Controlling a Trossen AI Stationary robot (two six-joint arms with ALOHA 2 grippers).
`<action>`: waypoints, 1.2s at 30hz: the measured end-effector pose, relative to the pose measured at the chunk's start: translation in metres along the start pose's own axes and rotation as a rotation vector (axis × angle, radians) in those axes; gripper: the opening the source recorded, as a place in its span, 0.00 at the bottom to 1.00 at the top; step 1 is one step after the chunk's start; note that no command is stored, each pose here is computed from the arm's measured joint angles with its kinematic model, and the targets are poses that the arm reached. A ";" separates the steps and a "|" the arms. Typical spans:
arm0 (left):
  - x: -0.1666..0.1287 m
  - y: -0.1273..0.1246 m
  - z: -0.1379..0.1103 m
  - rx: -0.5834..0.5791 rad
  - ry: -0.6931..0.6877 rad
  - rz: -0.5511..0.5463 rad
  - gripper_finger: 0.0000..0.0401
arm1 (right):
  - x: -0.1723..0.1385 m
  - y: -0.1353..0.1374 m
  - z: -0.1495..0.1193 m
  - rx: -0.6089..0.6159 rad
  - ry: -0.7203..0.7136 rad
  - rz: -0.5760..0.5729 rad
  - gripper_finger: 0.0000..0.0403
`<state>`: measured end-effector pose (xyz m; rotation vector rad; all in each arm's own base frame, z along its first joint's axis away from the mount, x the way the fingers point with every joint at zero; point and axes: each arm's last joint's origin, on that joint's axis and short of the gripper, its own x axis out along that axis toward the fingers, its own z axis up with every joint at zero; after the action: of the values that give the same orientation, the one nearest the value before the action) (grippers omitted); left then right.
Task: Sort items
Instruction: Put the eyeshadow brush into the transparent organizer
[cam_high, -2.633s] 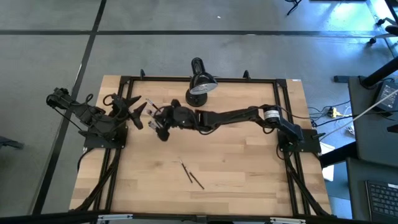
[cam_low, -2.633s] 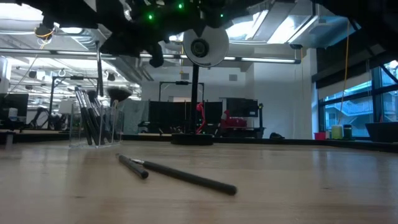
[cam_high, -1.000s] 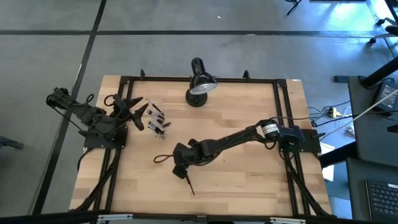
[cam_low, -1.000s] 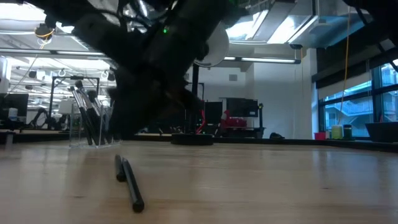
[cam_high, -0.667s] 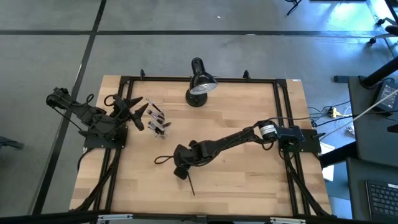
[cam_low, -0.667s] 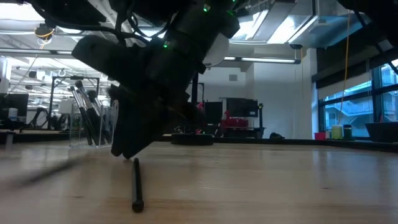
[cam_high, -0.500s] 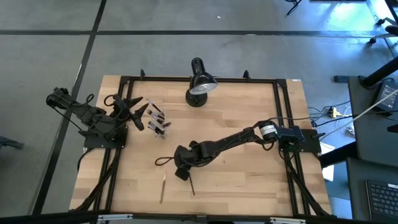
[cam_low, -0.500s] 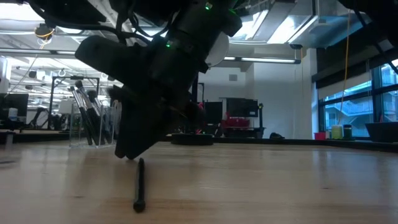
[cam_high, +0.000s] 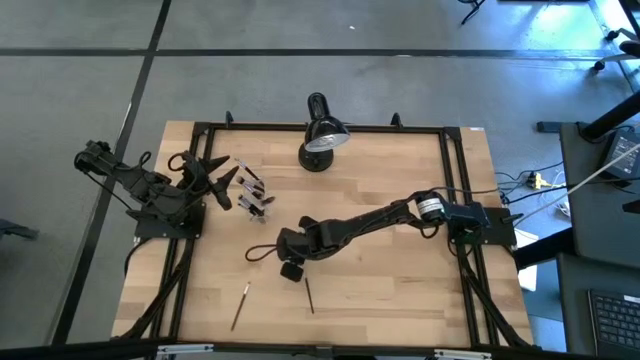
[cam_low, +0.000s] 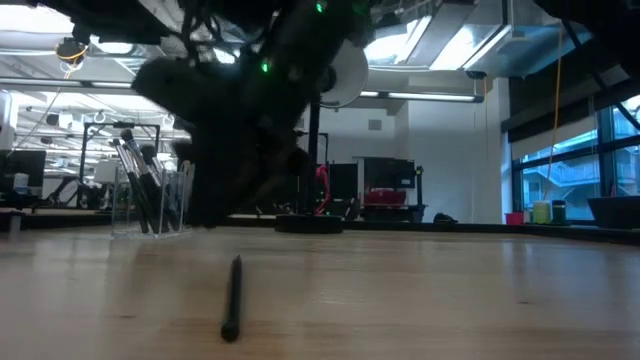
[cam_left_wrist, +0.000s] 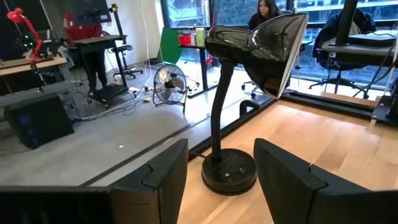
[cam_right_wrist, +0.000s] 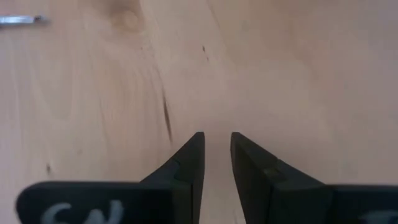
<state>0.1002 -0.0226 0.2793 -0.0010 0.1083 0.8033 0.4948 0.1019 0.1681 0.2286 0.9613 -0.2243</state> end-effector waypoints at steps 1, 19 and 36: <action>0.000 0.000 0.000 -0.002 0.000 -0.001 0.45 | -0.004 0.001 0.003 -0.012 0.004 -0.013 0.19; 0.000 -0.001 0.000 -0.031 0.009 -0.028 0.45 | -0.019 0.038 -0.023 0.288 0.372 0.141 0.19; 0.000 -0.001 0.000 -0.024 0.006 -0.022 0.45 | -0.010 0.038 -0.021 0.357 0.353 0.149 0.19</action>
<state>0.1008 -0.0232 0.2793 -0.0270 0.1043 0.7829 0.4835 0.1452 0.1681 0.6822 1.2450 -0.2213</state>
